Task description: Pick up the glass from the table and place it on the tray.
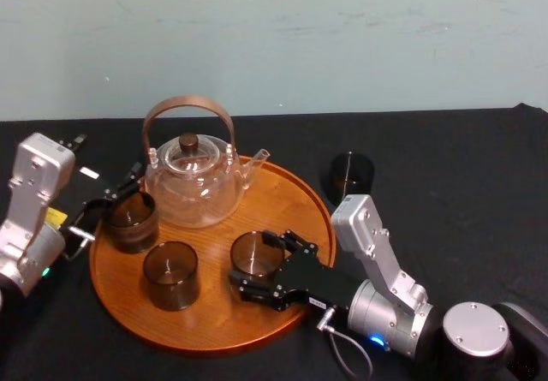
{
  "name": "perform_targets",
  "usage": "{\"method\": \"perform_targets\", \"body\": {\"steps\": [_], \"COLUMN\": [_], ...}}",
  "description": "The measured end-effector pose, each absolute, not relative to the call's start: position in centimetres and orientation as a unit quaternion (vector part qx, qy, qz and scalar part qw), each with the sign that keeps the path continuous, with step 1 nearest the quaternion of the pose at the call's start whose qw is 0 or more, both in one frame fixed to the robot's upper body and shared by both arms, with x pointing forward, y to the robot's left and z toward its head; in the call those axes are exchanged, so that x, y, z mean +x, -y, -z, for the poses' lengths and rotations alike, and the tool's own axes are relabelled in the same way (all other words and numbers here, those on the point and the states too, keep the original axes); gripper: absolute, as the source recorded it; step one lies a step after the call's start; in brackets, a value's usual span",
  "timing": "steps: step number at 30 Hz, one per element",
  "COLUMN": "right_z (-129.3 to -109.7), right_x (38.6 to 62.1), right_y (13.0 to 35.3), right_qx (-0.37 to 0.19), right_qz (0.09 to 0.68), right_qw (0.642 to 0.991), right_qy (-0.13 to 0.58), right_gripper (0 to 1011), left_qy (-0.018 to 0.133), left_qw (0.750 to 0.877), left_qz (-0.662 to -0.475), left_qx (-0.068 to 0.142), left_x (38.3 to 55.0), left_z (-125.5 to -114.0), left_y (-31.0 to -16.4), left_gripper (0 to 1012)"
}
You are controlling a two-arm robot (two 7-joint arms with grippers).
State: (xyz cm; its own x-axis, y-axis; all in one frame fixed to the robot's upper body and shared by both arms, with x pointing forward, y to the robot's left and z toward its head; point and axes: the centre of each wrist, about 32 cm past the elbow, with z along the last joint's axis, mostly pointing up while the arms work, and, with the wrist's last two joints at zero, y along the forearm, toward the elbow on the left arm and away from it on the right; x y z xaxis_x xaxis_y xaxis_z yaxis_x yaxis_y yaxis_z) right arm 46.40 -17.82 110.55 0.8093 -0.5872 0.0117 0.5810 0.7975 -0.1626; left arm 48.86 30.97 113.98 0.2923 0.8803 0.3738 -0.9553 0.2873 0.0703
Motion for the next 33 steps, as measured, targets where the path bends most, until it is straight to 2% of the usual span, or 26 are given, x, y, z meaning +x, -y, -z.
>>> {"method": "perform_targets", "body": {"steps": [12,28,30,33], "right_z": [-109.72,-109.59,-109.54,-109.53], "right_x": [46.87,46.93,46.90,46.90], "right_y": [17.53,17.48,17.52,17.53], "right_qx": [-0.094,-0.095,-0.098,-0.098], "right_qz": [0.307,0.309,0.309,0.309], "right_qw": [0.947,0.946,0.946,0.946], "right_qy": [-0.029,-0.031,-0.033,-0.033], "right_gripper": [900,900,917,1002], "left_qy": [0.132,0.132,0.133,0.132], "left_qw": [0.791,0.791,0.791,0.791], "left_qz": [-0.580,-0.580,-0.580,-0.580], "left_qx": [0.142,0.141,0.141,0.142], "left_x": [48.86,48.86,48.87,48.86], "left_z": [-113.98,-113.98,-113.98,-113.97], "left_y": [-30.97,-30.97,-30.97,-30.97], "left_gripper": [1001,1001,1001,1001]}}
